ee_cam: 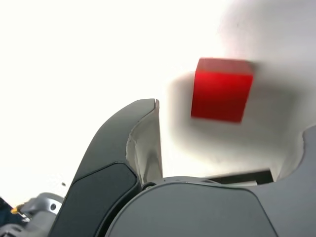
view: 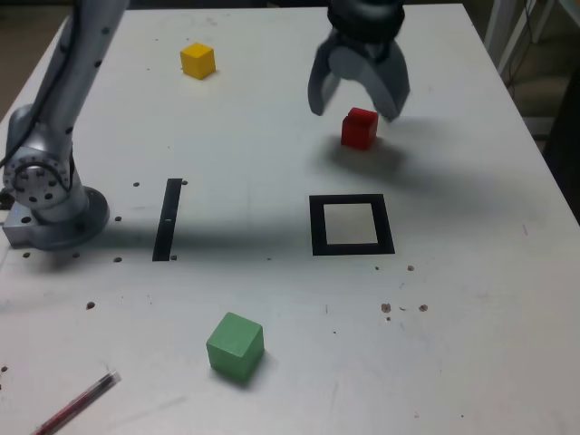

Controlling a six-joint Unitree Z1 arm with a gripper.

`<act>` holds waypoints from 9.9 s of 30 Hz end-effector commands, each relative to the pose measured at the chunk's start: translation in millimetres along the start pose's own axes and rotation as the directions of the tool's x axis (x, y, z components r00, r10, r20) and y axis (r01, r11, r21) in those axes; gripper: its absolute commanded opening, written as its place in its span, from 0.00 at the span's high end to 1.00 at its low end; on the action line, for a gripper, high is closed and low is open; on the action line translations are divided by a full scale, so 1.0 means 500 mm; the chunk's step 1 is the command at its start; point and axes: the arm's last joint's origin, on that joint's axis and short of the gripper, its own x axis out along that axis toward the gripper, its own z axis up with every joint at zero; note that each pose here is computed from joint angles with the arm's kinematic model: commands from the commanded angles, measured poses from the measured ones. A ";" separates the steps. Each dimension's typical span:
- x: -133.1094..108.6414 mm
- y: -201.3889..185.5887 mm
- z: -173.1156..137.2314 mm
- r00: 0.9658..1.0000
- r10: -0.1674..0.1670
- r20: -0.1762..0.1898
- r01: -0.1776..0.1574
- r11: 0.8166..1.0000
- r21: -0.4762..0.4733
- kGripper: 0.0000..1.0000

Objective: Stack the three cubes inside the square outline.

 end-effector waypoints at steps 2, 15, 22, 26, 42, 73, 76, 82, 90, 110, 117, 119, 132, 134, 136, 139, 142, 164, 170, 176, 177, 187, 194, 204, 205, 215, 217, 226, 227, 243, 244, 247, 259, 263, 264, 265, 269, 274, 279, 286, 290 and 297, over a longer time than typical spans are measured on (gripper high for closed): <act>0.019 0.015 0.008 1.000 -0.001 -0.009 0.001 1.000 0.007 0.08; 0.066 0.028 0.032 1.000 0.014 0.010 -0.014 1.000 0.009 0.20; 0.070 0.028 0.033 0.999 0.024 0.023 -0.024 1.000 -0.001 0.31; 0.064 0.027 0.030 0.999 0.034 0.025 -0.034 0.999 -0.002 0.37; 0.054 0.024 0.027 0.998 0.050 0.030 -0.050 0.999 0.011 0.68; -0.080 -0.270 0.061 0.997 -0.013 0.071 0.035 0.945 -0.324 0.80; -0.067 -0.273 0.067 0.999 -0.011 0.049 0.027 0.936 -0.351 0.80; -0.044 -0.266 0.077 0.999 -0.029 0.028 0.038 0.919 -0.392 0.80; -0.027 -0.270 0.087 0.996 -0.075 0.053 0.090 0.916 -0.391 0.80; 0.022 -0.282 0.087 0.994 -0.084 0.066 0.103 0.915 -0.390 0.28; 0.005 -0.283 0.075 0.996 -0.050 0.074 0.075 0.918 -0.390 0.01; -0.003 -0.284 0.069 0.996 -0.045 0.082 0.073 0.918 -0.391 0.00; -0.119 -0.260 -0.079 0.989 0.019 0.143 0.045 0.901 -0.431 0.00; -0.128 -0.244 -0.107 0.990 0.014 0.141 0.050 0.896 -0.441 0.00; -0.131 -0.225 -0.128 0.991 0.005 0.134 0.056 0.890 -0.452 0.00; -0.134 -0.192 -0.157 0.992 -0.005 0.124 0.064 0.879 -0.472 0.00; -0.139 -0.159 -0.189 0.993 -0.003 0.116 0.061 0.866 -0.497 0.00; -0.104 0.062 -0.461 0.997 -0.017 0.070 0.064 0.664 -0.745 0.01; -0.081 0.088 -0.504 0.998 -0.043 0.037 0.056 0.624 -0.780 0.00; -0.055 0.115 -0.557 0.997 -0.070 0.024 0.059 0.572 -0.818 0.00; -0.048 0.123 -0.567 0.997 -0.077 0.024 0.064 0.564 -0.823 0.00; 0.044 0.208 -0.643 0.985 -0.168 0.041 0.123 0.515 -0.848 0.00; 0.108 0.228 -0.653 0.972 -0.224 0.073 0.177 0.490 -0.854 0.00; 0.172 0.226 -0.649 0.967 -0.228 0.117 0.207 0.426 -0.881 0.00; 0.174 0.226 -0.648 0.967 -0.230 0.113 0.203 0.419 -0.885 0.00; 0.193 0.231 -0.629 0.964 -0.256 0.073 0.175 0.403 -0.898 0.01; 0.198 0.232 -0.620 0.963 -0.262 0.070 0.176 0.409 -0.896 0.01; 0.215 0.245 -0.597 0.961 -0.267 0.070 0.181 0.419 -0.890 0.05; 0.218 0.247 -0.596 0.961 -0.266 0.071 0.182 0.419 -0.890 0.05; 0.236 0.269 -0.595 0.959 -0.260 0.113 0.218 0.424 -0.879 0.16; 0.237 0.270 -0.594 0.959 -0.260 0.114 0.219 0.423 -0.879 0.16; 0.241 0.274 -0.593 0.958 -0.262 0.115 0.221 0.423 -0.879 0.19; 0.246 0.281 -0.595 0.959 -0.264 0.107 0.215 0.424 -0.880 0.36; 0.245 0.282 -0.593 0.960 -0.258 0.108 0.214 0.427 -0.879 0.48; 0.244 0.283 -0.593 0.961 -0.255 0.110 0.214 0.430 -0.877 0.50; 0.243 0.284 -0.592 0.961 -0.251 0.113 0.215 0.433 -0.875 0.54; 0.240 0.287 -0.589 0.963 -0.237 0.125 0.222 0.445 -0.868 0.63; 0.238 0.288 -0.587 0.963 -0.231 0.141 0.234 0.451 -0.861 0.72; 0.233 0.286 -0.585 0.962 -0.227 0.151 0.243 0.459 -0.854 0.76; 0.202 0.272 -0.566 0.962 -0.226 0.150 0.250 0.519 -0.818 0.81; 0.154 0.254 -0.540 0.966 -0.217 0.140 0.245 0.600 -0.762 0.82; 0.054 0.195 -0.431 0.979 -0.200 0.031 0.175 0.758 -0.629 0.84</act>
